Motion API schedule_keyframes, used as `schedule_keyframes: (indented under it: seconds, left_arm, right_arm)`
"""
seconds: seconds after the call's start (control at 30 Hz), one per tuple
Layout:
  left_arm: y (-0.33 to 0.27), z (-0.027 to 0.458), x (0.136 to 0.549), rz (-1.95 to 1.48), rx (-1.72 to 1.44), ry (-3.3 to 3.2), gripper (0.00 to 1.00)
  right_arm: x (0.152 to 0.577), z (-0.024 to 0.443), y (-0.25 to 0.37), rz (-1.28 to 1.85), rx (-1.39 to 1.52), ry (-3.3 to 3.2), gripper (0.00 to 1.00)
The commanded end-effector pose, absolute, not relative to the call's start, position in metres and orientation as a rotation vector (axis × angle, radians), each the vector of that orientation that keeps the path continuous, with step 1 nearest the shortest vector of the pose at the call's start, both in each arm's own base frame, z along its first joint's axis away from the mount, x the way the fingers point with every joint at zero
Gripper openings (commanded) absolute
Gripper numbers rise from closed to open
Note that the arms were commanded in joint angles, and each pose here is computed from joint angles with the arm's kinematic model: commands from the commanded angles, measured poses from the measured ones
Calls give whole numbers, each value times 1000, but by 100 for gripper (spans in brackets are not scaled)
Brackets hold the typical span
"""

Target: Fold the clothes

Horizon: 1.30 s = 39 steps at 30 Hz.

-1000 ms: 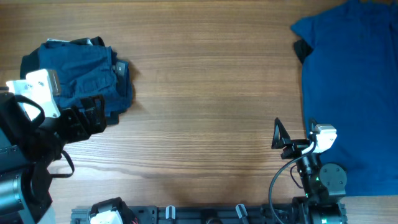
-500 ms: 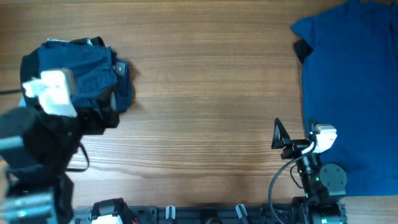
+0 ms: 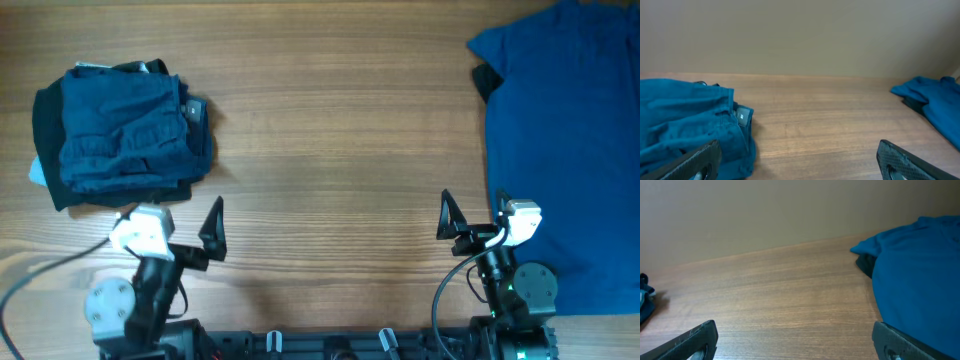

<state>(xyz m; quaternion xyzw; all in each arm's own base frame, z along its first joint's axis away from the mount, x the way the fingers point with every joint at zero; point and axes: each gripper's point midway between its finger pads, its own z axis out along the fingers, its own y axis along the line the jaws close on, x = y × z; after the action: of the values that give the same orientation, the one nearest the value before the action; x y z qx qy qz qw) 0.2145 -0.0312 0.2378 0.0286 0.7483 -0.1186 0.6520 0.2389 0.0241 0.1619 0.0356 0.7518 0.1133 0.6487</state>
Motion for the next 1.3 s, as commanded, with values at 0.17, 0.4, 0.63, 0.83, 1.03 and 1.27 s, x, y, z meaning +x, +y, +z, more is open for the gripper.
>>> schedule_keyframes:
  seconds: [0.17, 0.4, 0.63, 0.83, 1.03, 1.27]
  left_arm:
    - [-41, 178, 231, -314, 112, 1666, 100]
    - [-46, 161, 234, -337, 132, 1679, 100]
    - [-46, 160, 234, -338, 131, 1682, 100]
    - [-46, 160, 234, -338, 131, 1682, 100]
    - [-46, 160, 234, -338, 131, 1682, 100]
    - [-46, 160, 234, -338, 131, 1682, 100]
  right_arm:
    - [239, 165, 22, 257, 98, 1693, 100]
    - [239, 165, 22, 256, 98, 1693, 100]
    - [239, 165, 22, 256, 98, 1693, 99]
    - [239, 165, 22, 257, 98, 1693, 100]
    - [239, 165, 22, 256, 98, 1693, 100]
    - [239, 165, 22, 257, 98, 1693, 99]
